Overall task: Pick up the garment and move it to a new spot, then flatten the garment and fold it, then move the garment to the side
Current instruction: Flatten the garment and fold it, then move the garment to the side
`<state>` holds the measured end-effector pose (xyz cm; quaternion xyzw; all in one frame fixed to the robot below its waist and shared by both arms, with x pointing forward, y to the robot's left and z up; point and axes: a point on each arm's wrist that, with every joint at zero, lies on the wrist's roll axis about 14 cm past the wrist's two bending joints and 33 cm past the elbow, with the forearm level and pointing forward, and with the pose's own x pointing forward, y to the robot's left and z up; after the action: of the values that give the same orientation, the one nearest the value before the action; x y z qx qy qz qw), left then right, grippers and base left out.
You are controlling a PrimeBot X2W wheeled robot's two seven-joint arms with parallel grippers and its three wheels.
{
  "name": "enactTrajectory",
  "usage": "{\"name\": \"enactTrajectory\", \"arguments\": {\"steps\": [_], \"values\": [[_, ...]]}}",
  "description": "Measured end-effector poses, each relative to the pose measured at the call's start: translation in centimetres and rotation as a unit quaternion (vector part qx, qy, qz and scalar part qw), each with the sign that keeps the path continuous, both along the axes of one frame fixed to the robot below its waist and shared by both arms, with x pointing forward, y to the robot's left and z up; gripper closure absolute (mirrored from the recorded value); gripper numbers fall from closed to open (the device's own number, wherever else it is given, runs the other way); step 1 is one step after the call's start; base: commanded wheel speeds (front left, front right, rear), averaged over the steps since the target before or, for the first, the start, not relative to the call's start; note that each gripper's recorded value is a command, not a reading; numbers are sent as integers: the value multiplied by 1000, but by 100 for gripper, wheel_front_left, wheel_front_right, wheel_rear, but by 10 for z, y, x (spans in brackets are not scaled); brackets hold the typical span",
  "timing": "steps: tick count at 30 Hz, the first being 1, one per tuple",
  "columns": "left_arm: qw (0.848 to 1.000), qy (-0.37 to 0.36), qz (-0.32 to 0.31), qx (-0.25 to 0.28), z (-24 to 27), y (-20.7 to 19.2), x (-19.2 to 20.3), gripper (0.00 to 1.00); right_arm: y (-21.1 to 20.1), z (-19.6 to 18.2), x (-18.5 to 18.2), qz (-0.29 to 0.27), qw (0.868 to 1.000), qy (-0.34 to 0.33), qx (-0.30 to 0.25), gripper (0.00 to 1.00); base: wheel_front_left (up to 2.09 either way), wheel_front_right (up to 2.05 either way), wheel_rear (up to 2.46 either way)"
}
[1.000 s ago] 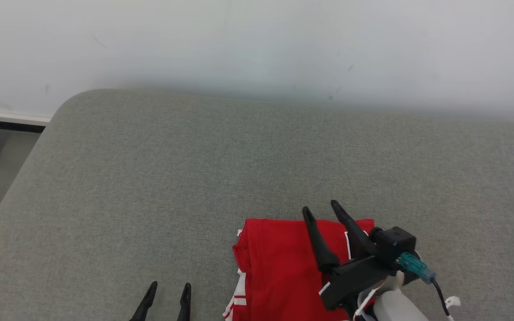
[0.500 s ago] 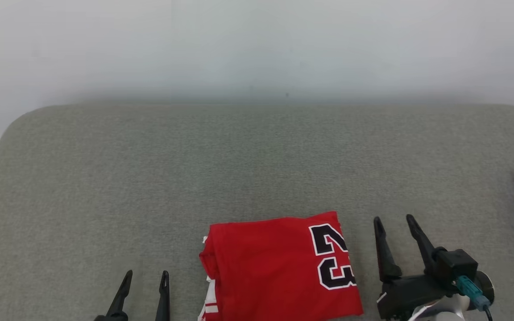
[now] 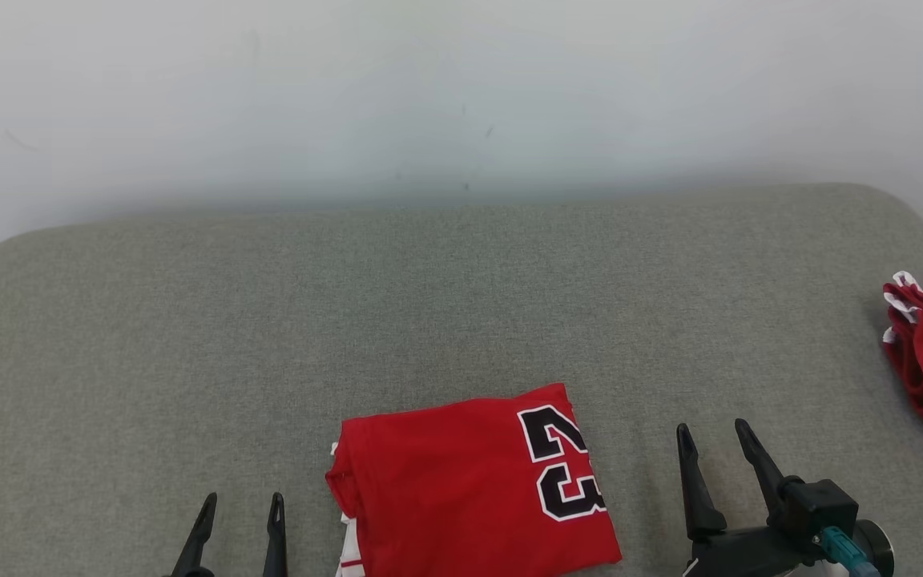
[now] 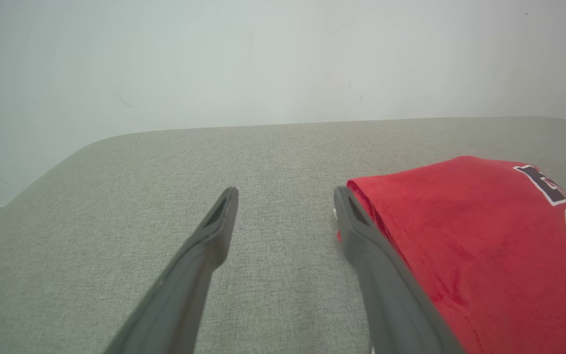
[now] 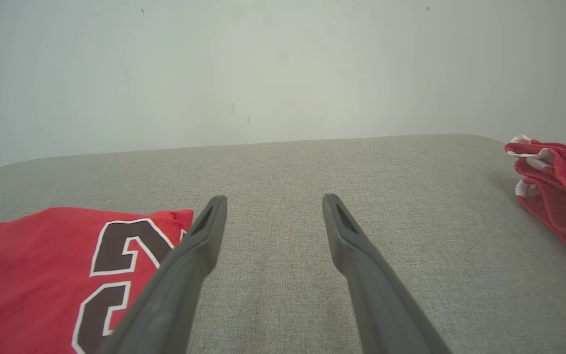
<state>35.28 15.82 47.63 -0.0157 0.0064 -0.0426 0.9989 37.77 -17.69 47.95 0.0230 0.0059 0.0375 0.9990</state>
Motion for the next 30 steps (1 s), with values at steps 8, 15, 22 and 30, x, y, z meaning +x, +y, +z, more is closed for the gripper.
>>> {"name": "enactTrajectory", "arguments": {"steps": [8, 15, 22, 30], "values": [[1000, -9, -2, 5, 5, 0, -3, 0, -2, 0, -7, -4, 1000, 1, 11, 0, 0, 0, 0], [1000, -6, 2, 7, 3, 2, -8, 0, 2, -1, -8, 0, 1000, 2, 17, 0, 0, 0, 0], [1000, -1, 3, 3, 0, 2, -12, 0, 24, -8, -6, 30, 999, 14, 32, 0, 0, 0, 0], [1000, 14, 8, 0, -9, 4, -18, 0, 56, -29, 3, 70, 994, 53, 58, 0, 0, 0, 0]]}}
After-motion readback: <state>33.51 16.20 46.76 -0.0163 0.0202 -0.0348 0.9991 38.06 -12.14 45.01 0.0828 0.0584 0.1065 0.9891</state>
